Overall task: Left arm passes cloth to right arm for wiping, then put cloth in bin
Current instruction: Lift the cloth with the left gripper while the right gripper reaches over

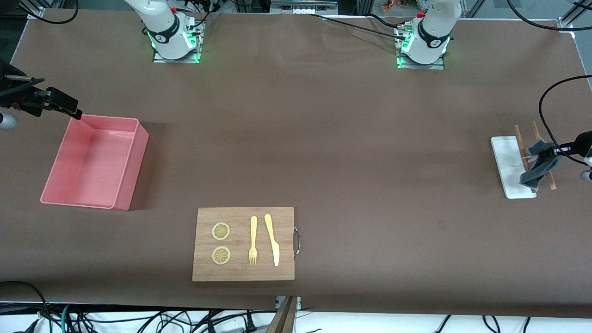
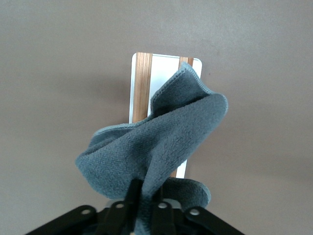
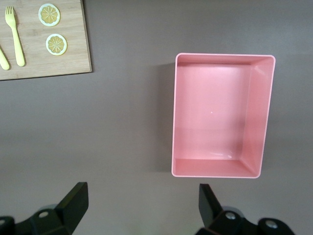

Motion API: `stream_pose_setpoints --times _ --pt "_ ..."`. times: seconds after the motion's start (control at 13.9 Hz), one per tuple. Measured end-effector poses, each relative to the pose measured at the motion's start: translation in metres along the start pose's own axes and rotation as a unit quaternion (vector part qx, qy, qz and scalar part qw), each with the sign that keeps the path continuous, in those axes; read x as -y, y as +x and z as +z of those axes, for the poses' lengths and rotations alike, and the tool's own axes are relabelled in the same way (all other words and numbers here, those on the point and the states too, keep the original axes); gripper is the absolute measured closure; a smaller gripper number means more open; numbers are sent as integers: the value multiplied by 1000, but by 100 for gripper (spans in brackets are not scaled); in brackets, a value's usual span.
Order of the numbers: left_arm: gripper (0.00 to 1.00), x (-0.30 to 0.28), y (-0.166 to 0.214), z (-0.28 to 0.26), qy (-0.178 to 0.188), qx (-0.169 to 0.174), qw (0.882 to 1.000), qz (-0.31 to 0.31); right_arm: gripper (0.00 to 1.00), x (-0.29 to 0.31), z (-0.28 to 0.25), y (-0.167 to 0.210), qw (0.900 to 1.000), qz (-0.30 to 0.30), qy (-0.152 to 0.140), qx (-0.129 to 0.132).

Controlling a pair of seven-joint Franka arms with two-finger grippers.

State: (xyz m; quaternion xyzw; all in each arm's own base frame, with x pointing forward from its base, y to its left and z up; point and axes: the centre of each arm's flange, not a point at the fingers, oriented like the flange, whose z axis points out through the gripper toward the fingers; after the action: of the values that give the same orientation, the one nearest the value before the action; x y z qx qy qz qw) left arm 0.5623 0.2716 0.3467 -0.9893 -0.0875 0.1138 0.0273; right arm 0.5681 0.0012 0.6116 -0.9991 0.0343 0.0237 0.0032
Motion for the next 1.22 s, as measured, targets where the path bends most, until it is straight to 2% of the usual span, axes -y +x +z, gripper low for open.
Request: stream_pose_setpoints --times 0.07,0.29,0.43,0.58,0.79,0.86,1.01,1.22 --pt "97 -1 0 0 0 2 1000 2 0 0 1 1 1000 0 0 0" --pt "96 -17 1 -10 -2 15 1000 15 0 -1 3 3 1000 1 0 1" --pt "96 -43 3 -39 2 29 999 35 0 -3 4 5 1000 2 0 2" --pt "96 -86 4 -84 12 38 997 66 0 -3 4 5 1000 3 0 2" --pt "96 -177 -1 -138 19 27 992 120 0 -4 5 6 1000 3 0 3" --pt "96 -211 -3 -148 5 18 991 135 0 -4 8 7 1000 3 0 5" --pt "96 -262 -9 -162 -46 5 987 154 0 -3 15 11 1000 2 0 11" --pt "96 -320 -20 -171 -120 10 983 141 0 2 30 17 1000 -2 0 26"
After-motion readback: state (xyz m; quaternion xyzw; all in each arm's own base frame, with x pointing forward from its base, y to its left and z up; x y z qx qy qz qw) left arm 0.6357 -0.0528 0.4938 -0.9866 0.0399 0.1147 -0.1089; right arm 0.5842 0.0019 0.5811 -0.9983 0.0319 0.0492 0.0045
